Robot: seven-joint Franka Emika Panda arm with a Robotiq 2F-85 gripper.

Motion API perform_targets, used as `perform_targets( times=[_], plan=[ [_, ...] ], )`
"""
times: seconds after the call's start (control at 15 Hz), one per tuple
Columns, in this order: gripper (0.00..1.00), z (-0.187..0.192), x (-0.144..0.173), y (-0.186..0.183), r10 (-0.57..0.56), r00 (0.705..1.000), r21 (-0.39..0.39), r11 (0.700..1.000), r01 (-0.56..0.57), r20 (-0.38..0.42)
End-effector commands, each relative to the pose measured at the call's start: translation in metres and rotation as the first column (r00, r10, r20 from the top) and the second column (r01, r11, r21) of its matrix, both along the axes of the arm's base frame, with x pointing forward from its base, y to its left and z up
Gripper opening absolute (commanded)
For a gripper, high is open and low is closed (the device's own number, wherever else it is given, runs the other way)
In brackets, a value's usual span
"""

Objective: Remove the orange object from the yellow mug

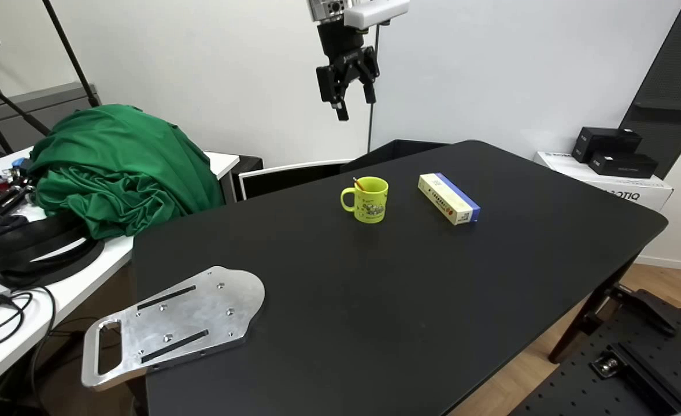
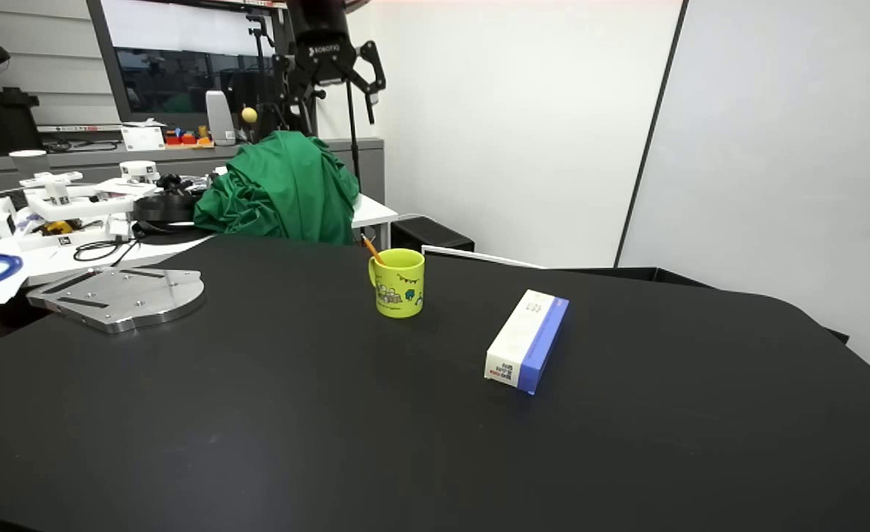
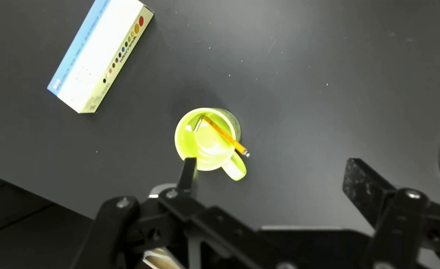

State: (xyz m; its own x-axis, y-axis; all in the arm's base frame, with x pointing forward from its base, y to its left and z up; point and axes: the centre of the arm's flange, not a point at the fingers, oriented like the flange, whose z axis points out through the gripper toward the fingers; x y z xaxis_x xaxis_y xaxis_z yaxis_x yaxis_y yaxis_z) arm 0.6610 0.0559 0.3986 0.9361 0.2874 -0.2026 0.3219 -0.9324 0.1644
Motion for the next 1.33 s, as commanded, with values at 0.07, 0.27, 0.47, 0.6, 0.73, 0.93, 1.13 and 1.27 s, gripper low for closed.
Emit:
perform_targets(
  times=[0.07,0.27,0.47,0.6,0.73,0.93,1.13,1.27],
  plan=[
    [1.0,-0.066,0.014,-0.011,-0.023,0.995,-0.019,1.0,0.021,-0.099],
    [1.0,-0.107,0.018,-0.014,-0.033,0.991,-0.038,0.999,0.028,-0.129],
    [1.0,-0.139,0.024,-0.014,-0.021,0.993,-0.073,0.997,0.012,-0.112],
    [1.0,-0.152,0.026,-0.014,0.011,0.995,-0.08,0.997,-0.019,-0.099],
    [1.0,-0.161,0.029,-0.015,0.034,0.995,-0.105,0.994,-0.043,-0.093],
    [1.0,-0.168,0.03,-0.013,0.068,0.994,-0.147,0.986,-0.08,-0.086],
    [1.0,-0.172,0.03,-0.014,0.108,0.992,-0.213,0.97,-0.121,-0.072],
    [1.0,-0.173,0.031,-0.015,0.116,0.991,-0.227,0.965,-0.129,-0.069]
  ],
)
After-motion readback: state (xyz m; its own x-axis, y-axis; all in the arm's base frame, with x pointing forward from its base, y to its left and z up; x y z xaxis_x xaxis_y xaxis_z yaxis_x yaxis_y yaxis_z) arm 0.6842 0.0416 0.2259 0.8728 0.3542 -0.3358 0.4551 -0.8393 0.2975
